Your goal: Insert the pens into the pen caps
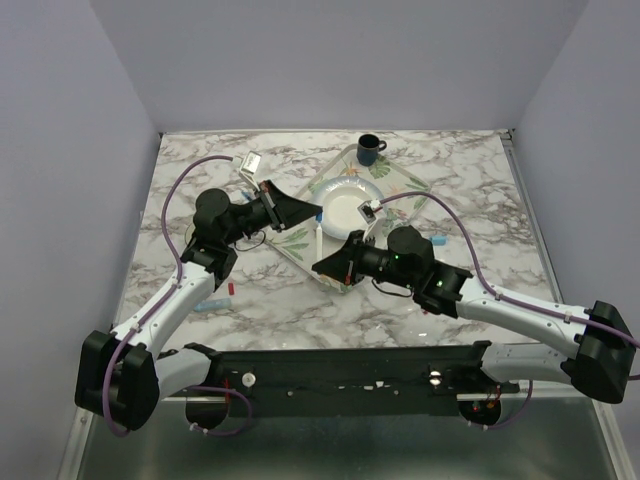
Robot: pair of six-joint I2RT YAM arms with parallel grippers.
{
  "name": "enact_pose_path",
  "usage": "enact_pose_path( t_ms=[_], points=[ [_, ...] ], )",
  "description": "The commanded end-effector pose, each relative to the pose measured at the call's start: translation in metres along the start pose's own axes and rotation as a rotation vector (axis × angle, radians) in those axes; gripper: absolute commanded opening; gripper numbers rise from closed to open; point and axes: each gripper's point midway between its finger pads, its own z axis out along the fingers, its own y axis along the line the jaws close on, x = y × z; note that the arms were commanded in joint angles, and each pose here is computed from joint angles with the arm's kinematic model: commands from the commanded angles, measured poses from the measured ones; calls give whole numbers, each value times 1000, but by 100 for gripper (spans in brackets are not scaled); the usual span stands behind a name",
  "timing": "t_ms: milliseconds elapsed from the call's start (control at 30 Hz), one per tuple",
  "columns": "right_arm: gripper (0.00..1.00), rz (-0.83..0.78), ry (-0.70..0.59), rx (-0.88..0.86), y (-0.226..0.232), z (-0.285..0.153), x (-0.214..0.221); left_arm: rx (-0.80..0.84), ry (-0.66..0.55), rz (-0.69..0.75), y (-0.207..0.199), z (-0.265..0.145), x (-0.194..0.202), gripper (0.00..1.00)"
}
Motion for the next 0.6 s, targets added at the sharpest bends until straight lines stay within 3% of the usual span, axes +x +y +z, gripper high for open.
enact_pose_path(
  t_ms=[0, 567],
  points=[
    [1, -12, -58, -31, 17, 1, -20, -15, -23, 41, -2, -2, -5, 0],
    [1, -45, -166, 121, 2, -1, -53, 5, 42, 117, -21, -7, 21, 0]
  ],
)
